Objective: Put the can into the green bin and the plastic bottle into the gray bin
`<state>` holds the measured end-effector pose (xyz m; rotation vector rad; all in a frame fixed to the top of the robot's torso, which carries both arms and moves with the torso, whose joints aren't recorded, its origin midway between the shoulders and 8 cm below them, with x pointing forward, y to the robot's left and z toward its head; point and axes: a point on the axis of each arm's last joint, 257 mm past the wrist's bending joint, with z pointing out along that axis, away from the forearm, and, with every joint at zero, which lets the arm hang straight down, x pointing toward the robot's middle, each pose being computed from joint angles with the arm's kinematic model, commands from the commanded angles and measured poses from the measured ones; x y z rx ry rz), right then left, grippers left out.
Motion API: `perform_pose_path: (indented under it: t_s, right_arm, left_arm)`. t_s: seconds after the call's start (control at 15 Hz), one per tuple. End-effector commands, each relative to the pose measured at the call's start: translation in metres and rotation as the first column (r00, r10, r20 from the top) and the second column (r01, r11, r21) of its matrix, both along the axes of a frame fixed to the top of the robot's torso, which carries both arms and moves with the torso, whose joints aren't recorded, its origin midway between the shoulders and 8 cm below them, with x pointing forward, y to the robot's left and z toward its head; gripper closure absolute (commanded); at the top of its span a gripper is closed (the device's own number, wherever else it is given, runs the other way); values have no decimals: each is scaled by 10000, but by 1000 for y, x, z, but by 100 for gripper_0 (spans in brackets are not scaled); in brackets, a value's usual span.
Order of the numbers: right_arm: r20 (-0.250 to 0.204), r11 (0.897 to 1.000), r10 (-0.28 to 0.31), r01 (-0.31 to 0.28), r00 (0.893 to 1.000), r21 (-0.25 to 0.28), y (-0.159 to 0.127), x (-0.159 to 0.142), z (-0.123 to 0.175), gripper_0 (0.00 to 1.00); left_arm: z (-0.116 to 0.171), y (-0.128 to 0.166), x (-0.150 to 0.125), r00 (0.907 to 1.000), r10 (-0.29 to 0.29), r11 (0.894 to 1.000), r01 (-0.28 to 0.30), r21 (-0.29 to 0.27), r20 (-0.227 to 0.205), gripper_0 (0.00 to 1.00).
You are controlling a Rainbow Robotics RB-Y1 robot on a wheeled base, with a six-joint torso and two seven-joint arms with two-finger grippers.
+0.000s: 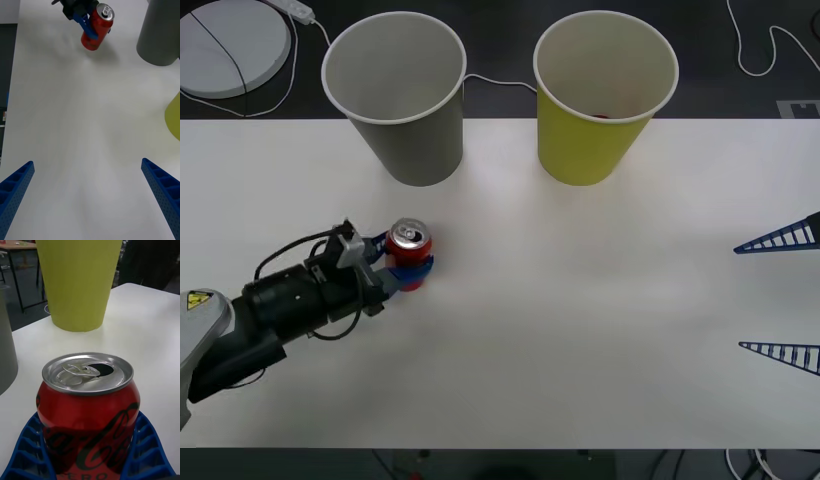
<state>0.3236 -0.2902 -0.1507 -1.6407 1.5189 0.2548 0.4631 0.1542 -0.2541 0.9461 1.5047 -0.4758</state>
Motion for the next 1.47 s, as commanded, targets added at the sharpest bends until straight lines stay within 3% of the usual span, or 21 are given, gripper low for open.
perform_pose_path:
  t_s: [0.07,0.33,0.53,0.73,0.87,1.0,1.2,1.4,1.47]
  right_arm:
    - [0,10000,0,0,10000,0,0,0,0,0]
    - [0,10000,0,0,10000,0,0,0,0,0]
    - [0,10000,0,0,10000,0,0,0,0,0]
    - [0,10000,0,0,10000,0,0,0,0,0]
    - [0,10000,0,0,10000,0,0,0,0,0]
    - [0,10000,0,0,10000,0,0,0,0,0]
    - [0,10000,0,0,10000,0,0,0,0,0]
    - [0,10000,0,0,10000,0,0,0,0,0]
    - [0,10000,0,0,10000,0,0,0,0,0]
  left_arm:
    - [13,5,-11,9983,-213,9996,222,162,-542,100]
    - [32,15,-25,9922,-476,9939,586,938,-1151,100]
    - [50,28,-39,9775,-662,9814,1001,1638,-2003,100]
    - [70,50,-52,9666,-415,9521,1151,2835,-2531,100]
    - [84,62,-58,9652,-13,9215,1027,3745,-2615,100]
    - [97,70,-65,9573,456,8913,901,4444,-2856,100]
    - [116,66,-70,9389,841,8814,861,4645,-3337,100]
    - [149,59,-62,9331,1070,8614,855,5008,-3433,100]
    - [163,50,-57,9359,1100,8620,779,5010,-3348,100]
